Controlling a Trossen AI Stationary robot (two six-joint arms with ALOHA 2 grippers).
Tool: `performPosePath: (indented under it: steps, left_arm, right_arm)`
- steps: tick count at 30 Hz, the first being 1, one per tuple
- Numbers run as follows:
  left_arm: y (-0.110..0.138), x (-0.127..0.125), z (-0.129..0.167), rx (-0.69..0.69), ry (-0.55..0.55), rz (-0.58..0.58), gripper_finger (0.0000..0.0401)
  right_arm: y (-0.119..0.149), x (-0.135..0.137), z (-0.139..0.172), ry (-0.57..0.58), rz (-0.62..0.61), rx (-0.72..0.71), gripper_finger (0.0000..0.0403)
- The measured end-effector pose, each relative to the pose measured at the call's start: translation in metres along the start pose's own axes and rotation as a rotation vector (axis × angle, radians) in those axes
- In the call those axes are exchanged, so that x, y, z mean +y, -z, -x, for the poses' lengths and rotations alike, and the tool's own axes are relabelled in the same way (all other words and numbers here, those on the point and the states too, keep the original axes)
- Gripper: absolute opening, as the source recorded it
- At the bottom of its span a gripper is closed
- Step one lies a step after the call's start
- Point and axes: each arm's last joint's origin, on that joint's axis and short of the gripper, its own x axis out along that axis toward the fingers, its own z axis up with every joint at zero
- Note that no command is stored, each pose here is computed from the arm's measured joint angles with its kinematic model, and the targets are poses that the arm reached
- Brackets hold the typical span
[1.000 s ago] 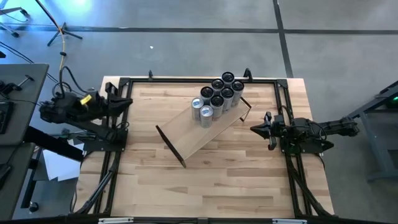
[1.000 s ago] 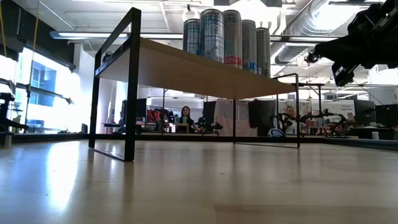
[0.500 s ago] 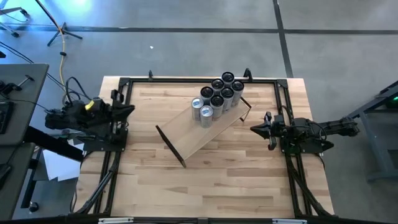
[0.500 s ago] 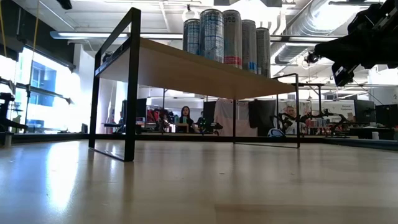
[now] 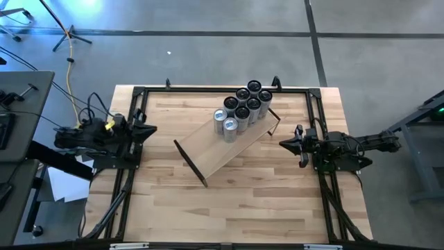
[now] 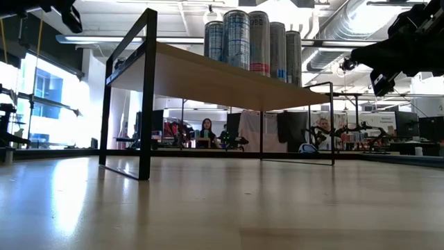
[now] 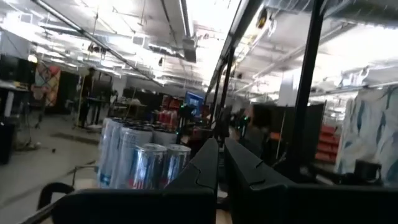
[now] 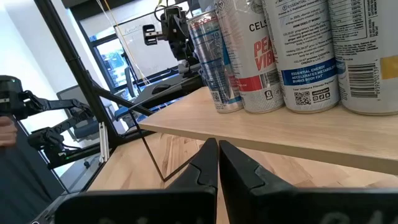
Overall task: Place canned beverage on shelf
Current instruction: Return to Home Position
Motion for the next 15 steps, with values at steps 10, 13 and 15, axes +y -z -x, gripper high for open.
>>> performPosePath:
  steps: [10, 13, 15]
  left_arm:
    - [0.013, 0.000, 0.000, 0.090, 0.034, 0.022, 0.0000]
    - [0.018, 0.001, 0.001, 0.142, 0.029, 0.020, 0.0000]
    - [0.020, 0.001, 0.001, 0.157, 0.029, 0.024, 0.0000]
  right_arm:
    - [0.000, 0.000, 0.000, 0.000, 0.000, 0.000, 0.0000]
    - [0.000, 0.000, 0.000, 0.000, 0.000, 0.000, 0.0000]
    - [0.000, 0.000, 0.000, 0.000, 0.000, 0.000, 0.0000]
